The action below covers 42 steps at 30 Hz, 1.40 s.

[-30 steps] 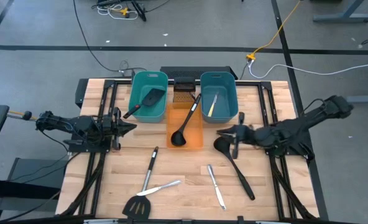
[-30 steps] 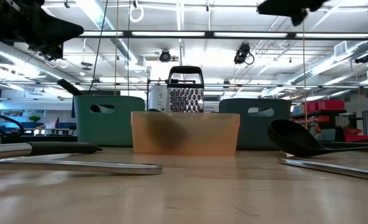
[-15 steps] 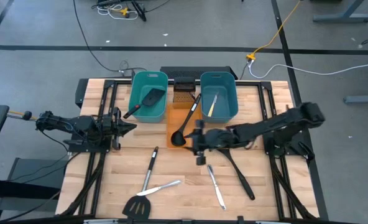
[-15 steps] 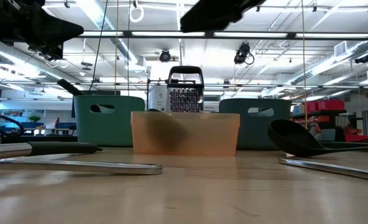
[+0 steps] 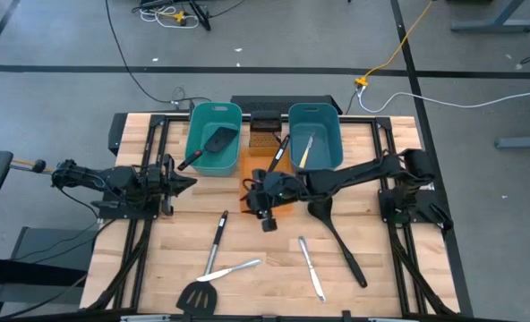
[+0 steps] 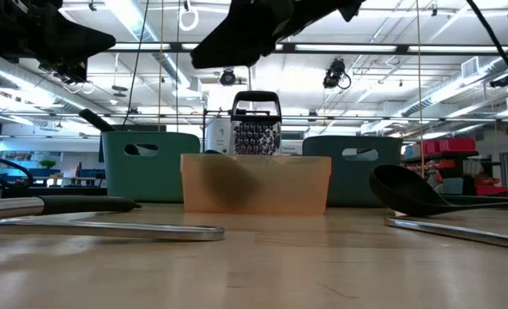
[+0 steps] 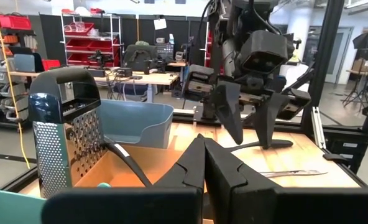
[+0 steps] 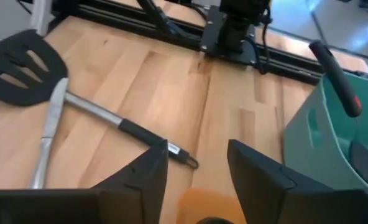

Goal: Pick & Place Kitchen Items
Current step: Put the black spatula into the green bin

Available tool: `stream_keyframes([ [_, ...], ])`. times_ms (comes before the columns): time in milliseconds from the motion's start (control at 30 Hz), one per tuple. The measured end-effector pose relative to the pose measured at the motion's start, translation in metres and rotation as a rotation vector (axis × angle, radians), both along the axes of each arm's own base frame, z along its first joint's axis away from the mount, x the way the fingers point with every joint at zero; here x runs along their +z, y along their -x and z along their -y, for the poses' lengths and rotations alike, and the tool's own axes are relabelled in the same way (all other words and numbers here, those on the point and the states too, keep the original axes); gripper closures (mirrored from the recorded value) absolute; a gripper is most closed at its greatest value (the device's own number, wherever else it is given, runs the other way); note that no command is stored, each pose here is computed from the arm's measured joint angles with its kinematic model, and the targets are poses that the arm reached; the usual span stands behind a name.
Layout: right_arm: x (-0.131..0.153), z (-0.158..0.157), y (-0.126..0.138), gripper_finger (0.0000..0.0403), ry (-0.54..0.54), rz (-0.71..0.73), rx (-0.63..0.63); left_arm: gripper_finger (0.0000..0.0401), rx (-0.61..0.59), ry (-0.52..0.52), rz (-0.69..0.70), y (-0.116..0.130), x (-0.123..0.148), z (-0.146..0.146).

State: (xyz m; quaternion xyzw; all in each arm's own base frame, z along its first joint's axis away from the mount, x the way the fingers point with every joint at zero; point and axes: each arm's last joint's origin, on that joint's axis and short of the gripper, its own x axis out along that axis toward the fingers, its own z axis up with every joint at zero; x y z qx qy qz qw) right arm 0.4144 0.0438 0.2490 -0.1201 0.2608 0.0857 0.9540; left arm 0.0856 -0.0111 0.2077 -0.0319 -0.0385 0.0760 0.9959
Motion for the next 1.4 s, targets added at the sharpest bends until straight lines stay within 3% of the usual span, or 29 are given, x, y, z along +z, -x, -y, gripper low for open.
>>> stream_keyframes([
  [100, 0.009, 0.0, 0.004, 0.0272, -0.009, 0.019, 0.013, 0.0396, 0.0, 0.0, 0.0, 0.0, 0.0, 0.0],
  [233, 0.021, -0.002, 0.012, 0.0364, -0.02, 0.06, 0.042, 0.0396, -0.023, -0.016, -0.01, 0.0, -0.001, 0.001],
  [300, 0.026, -0.005, 0.021, 0.0391, -0.021, 0.106, 0.071, 0.0396, -0.022, -0.018, -0.011, 0.0, -0.001, 0.001],
  [533, 0.032, 0.0, 0.071, 0.0396, -0.071, 0.317, 0.002, 0.0396, -0.007, -0.048, -0.015, 0.0, -0.001, 0.0],
  [867, 0.002, -0.006, 0.106, 0.0398, -0.058, 0.25, -0.094, 0.0396, -0.005, -0.033, -0.015, 0.0, -0.001, 0.0],
  [1167, -0.001, -0.016, 0.111, 0.0398, -0.069, 0.21, -0.089, 0.0396, -0.005, -0.035, -0.015, 0.0, -0.001, 0.0],
  [1400, -0.01, -0.023, 0.116, 0.0397, -0.079, 0.099, -0.058, 0.0391, -0.006, -0.033, -0.015, 0.0, -0.001, 0.0],
])
